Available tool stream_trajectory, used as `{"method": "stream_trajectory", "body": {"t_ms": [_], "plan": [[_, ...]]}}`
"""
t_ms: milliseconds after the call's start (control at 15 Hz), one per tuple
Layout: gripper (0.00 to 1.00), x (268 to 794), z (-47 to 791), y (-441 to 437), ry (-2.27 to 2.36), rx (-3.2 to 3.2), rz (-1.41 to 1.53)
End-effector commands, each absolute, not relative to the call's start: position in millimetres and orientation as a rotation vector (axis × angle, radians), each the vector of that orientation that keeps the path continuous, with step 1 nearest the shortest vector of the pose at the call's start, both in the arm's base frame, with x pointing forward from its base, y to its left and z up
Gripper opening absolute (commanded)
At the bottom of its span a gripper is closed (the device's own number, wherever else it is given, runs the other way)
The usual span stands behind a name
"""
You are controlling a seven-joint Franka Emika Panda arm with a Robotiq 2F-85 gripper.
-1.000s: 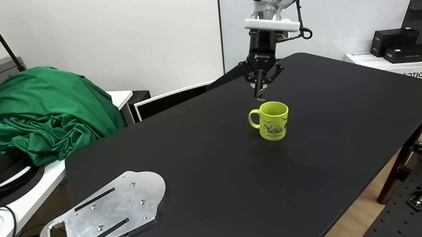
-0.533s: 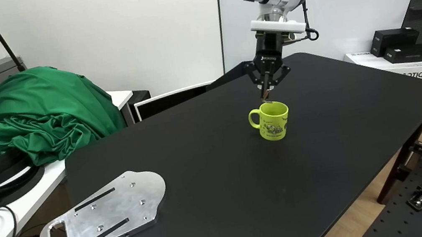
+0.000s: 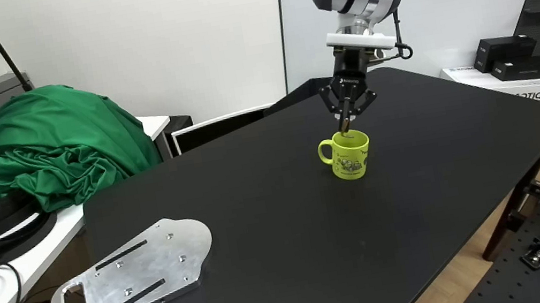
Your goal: Place the Allen wrench in the yellow mug
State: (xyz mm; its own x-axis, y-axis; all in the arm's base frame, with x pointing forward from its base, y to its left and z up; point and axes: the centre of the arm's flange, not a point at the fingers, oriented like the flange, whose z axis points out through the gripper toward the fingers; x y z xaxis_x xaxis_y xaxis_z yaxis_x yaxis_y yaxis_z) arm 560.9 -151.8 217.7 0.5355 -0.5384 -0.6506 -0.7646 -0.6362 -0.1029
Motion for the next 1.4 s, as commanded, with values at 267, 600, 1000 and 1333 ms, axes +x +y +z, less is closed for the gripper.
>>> {"method": "stream_trajectory", "body": {"t_ms": [267,600,1000,1333], "plan": [[0.02,573.3,189.0,-161.8,1.156,-2.333,0.914],[0.47,577.2,182.8,-163.4,1.167,-2.349,0.9],[0.89,581.6,217.4,-151.9,1.07,-2.449,0.778],[1.0,599.2,264.2,-126.4,0.993,-2.668,0.436]]}}
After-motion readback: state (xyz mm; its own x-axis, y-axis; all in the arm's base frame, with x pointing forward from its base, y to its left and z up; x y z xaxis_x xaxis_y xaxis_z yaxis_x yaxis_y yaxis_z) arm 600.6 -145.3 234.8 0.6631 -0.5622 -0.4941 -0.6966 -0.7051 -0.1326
